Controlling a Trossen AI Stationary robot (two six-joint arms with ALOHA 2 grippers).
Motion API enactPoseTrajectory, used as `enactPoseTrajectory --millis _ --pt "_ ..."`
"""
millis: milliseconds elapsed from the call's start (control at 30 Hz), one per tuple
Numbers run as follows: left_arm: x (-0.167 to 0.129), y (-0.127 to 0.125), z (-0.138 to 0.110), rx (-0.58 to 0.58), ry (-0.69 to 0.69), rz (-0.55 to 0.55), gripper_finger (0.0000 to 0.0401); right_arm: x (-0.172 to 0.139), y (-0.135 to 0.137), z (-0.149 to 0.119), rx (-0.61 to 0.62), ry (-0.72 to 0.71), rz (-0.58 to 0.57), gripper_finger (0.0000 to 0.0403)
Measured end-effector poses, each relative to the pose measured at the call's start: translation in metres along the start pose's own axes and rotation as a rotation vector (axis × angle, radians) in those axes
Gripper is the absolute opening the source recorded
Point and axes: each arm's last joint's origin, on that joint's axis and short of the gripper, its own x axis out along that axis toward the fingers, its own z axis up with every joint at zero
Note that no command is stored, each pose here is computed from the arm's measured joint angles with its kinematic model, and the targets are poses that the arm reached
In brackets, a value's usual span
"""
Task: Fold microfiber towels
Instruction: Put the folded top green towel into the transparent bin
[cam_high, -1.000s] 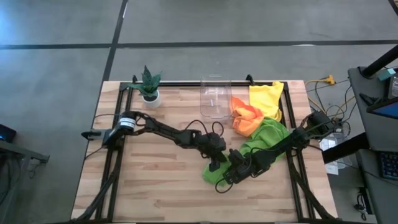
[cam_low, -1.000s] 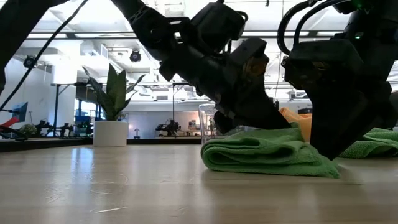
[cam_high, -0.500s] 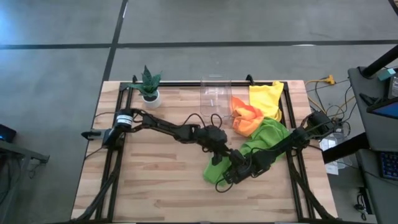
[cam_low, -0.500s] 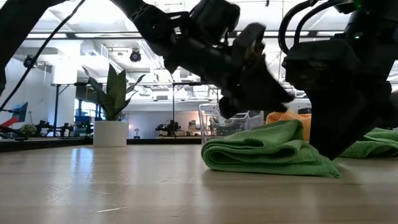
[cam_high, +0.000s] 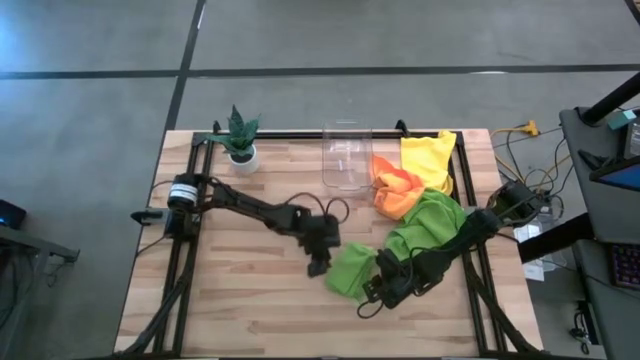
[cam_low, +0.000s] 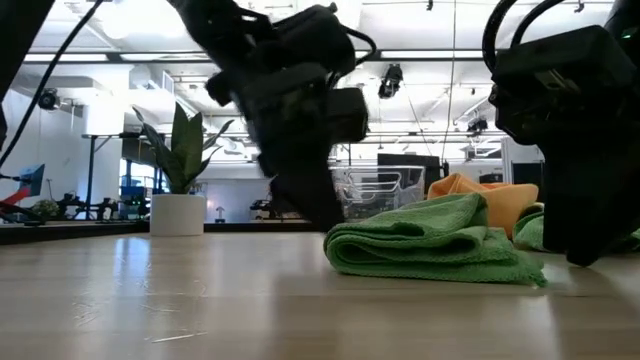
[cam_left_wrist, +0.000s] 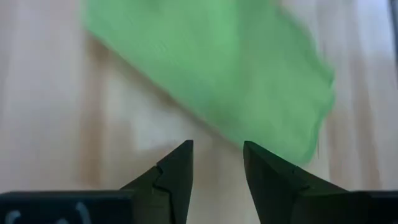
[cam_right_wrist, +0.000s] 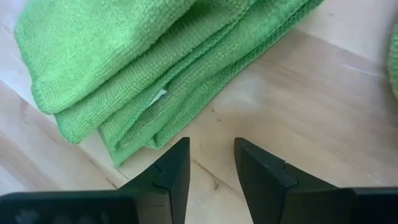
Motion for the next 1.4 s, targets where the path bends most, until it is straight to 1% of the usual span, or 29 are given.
enactPoseTrajectory --millis 133,300,367,600,833,933,1033,1100,1200,1267,1400 --pt "0.008 -0.012 -0.003 0.036 -0.024 0.003 0.0118 0.001 0.002 0.004 0.014 -0.01 0.009 0.0121" --pt "0.013 -0.023 0.004 0.03 -0.111 -0.039 0.0118 0.007 0.008 0.009 0.009 -0.017 0.063 0.0121" --pt "0.012 -0.026 0.007 0.022 -0.144 -0.053 0.0118 0.008 0.008 0.01 0.011 -0.019 0.057 0.0121" --pt "0.011 -0.026 0.007 -0.005 -0.143 -0.055 0.0118 0.005 0.006 0.01 -0.002 -0.017 0.045 0.0121" --pt "0.005 -0.027 0.005 -0.011 -0.115 -0.047 0.0118 -0.015 0.007 0.002 0.012 -0.012 0.092 0.0121" --pt "0.005 -0.026 0.003 -0.017 -0.092 -0.04 0.0118 -0.022 0.005 -0.006 0.097 -0.064 0.125 0.0121" --pt "0.005 -0.026 0.002 -0.016 -0.085 -0.037 0.0118 -0.02 -0.003 -0.018 0.237 -0.098 0.144 0.0123" --pt "0.005 -0.026 0.002 -0.011 -0.088 -0.037 0.0118 -0.016 -0.008 -0.025 0.323 -0.094 0.175 0.0135" --pt "0.005 -0.024 0.001 0.008 -0.091 -0.016 0.0118 -0.006 -0.016 -0.031 0.404 -0.092 0.216 0.0168" --pt "0.005 -0.023 0.0 0.005 -0.096 0.01 0.0118 0.0 -0.018 -0.032 0.43 -0.093 0.242 0.0195" --pt "0.006 -0.021 -0.003 0.001 -0.088 0.022 0.0118 0.005 -0.018 -0.026 0.477 -0.119 0.29 0.0245"
